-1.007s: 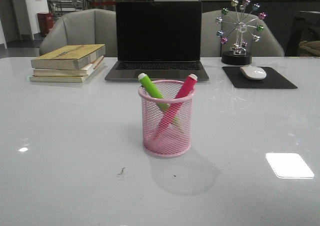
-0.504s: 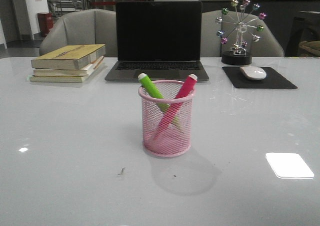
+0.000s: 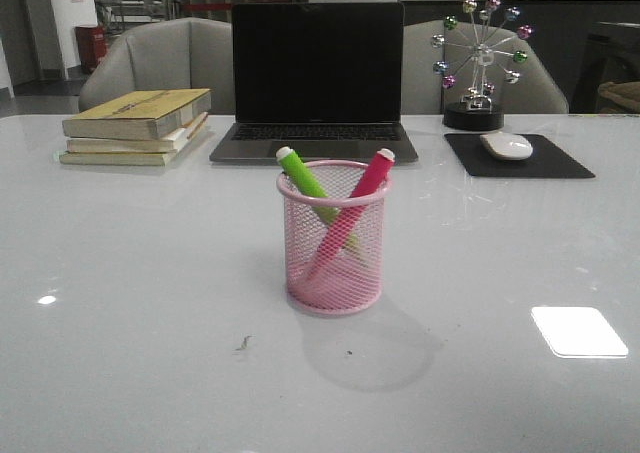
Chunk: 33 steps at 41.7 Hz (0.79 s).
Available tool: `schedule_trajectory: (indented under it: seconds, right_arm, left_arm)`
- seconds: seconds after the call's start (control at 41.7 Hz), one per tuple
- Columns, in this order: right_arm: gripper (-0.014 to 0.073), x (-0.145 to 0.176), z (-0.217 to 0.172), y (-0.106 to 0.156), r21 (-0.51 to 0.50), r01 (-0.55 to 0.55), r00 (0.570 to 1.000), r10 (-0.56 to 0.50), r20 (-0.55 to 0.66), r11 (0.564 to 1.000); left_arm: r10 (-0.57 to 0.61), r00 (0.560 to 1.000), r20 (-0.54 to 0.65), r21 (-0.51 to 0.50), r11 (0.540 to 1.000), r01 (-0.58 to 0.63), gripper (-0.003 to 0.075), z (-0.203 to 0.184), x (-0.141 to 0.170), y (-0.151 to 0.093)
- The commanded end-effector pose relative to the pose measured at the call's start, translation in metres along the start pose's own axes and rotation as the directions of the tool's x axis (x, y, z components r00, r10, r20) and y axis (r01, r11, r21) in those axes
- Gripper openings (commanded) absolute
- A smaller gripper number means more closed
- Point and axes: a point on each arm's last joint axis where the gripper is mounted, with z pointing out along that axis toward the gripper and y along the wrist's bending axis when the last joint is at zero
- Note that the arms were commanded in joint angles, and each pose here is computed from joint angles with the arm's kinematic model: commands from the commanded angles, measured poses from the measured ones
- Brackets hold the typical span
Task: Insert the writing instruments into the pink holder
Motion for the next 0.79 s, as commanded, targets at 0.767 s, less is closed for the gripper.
schedule_trajectory:
  seconds: [0.767]
  right_arm:
    - [0.0057,-0.012,-0.006,-0.001,0.007,0.013,0.996,-0.014,0.09,1.0]
  left_arm:
    - [-0.081,0.965,0.248,-0.009,0.996,0.086,0.0092,-0.004,-0.021,0.001]
